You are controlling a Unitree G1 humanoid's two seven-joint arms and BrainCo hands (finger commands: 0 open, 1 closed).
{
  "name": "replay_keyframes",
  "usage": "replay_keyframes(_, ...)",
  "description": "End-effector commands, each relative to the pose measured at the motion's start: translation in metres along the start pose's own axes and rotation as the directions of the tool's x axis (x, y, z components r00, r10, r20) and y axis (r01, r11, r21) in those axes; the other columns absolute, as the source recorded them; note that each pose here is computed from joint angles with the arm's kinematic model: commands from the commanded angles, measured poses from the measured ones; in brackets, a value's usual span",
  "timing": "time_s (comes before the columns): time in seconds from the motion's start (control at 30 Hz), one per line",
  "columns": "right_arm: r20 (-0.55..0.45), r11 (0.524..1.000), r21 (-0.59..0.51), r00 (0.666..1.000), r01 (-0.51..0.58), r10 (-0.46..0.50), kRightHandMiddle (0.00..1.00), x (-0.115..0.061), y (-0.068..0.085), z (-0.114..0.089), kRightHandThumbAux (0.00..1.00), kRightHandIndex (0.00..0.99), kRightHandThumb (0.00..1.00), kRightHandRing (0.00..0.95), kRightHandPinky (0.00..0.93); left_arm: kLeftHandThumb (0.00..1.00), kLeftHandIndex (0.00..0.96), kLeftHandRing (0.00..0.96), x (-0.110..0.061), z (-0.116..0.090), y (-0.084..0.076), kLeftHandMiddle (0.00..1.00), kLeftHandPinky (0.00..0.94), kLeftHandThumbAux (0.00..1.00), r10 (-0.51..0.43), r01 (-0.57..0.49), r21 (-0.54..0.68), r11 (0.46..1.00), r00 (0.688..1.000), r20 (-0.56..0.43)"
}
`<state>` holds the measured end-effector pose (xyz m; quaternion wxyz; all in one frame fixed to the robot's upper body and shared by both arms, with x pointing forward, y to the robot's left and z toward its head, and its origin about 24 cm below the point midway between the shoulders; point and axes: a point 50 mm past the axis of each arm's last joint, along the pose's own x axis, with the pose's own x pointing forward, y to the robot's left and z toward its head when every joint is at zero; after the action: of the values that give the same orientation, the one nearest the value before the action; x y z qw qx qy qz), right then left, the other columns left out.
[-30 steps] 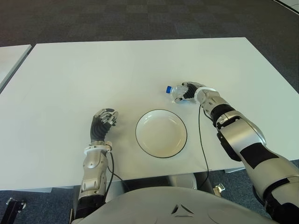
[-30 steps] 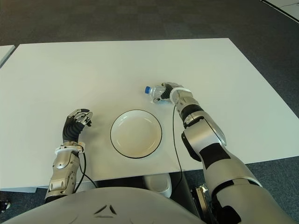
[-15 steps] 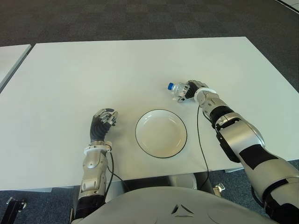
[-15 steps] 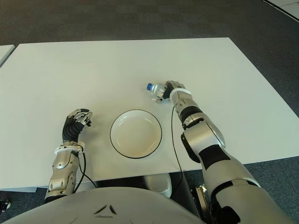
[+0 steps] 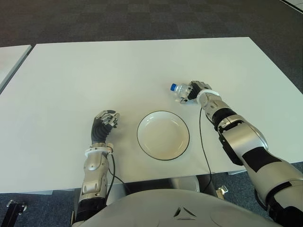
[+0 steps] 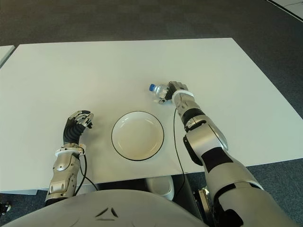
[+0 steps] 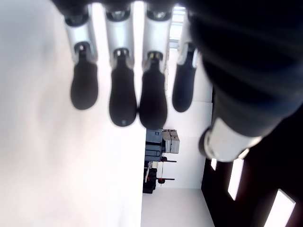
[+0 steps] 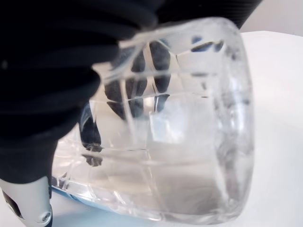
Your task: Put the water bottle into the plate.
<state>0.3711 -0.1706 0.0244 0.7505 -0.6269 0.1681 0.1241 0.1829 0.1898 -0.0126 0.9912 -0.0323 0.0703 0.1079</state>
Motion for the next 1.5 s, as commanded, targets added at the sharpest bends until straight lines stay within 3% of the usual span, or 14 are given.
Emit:
replay_keyframes(0.03,-0.062,0.989,0.046,0.988,-0.139,0.142,0.501,-0.007,0.040,-0.013,0.729,0.431,0.696,0.495,0.561,0.705,0.435,0.660,0.002,0.000,0.002,0.680,0.635,0.714,0.015,-0.015,-0.001,1.000,1.000,-0.010)
replay_keyframes(0.2,-0.072,0.985,0.102,0.987,-0.137,0.144,0.681,-0.007,0.040,-0.013,0.730,0.434,0.694,0.696,0.748,0.706,0.435,0.660,0.002,0.000,0.002,0.680,0.637,0.713,0.013,-0.013,-0.005,1.000,1.000,-0.012)
replay_keyframes(0.5,-0.080,0.966,0.239,0.989,-0.101,0.124,0.809,-0.005,0.033,-0.010,0.730,0.438,0.696,0.815,0.851,0.706,0.435,0.659,0.003,0.000,0.001,0.678,0.635,0.713,0.018,-0.018,-0.009,1.000,1.000,-0.013)
replay_keyframes(1.13,-0.034,0.851,0.523,0.997,-0.040,0.067,0.867,0.000,0.012,0.007,0.730,0.437,0.695,0.864,0.858,0.706,0.436,0.664,0.003,0.000,0.001,0.683,0.643,0.713,0.004,-0.004,0.002,1.000,1.000,0.007)
replay_keyframes(1.5,0.095,0.845,0.535,0.995,-0.024,-0.032,0.820,0.001,-0.008,0.032,0.728,0.439,0.703,0.816,0.796,0.706,0.435,0.658,0.003,-0.001,0.001,0.678,0.637,0.713,0.011,-0.011,-0.006,1.000,1.000,0.000)
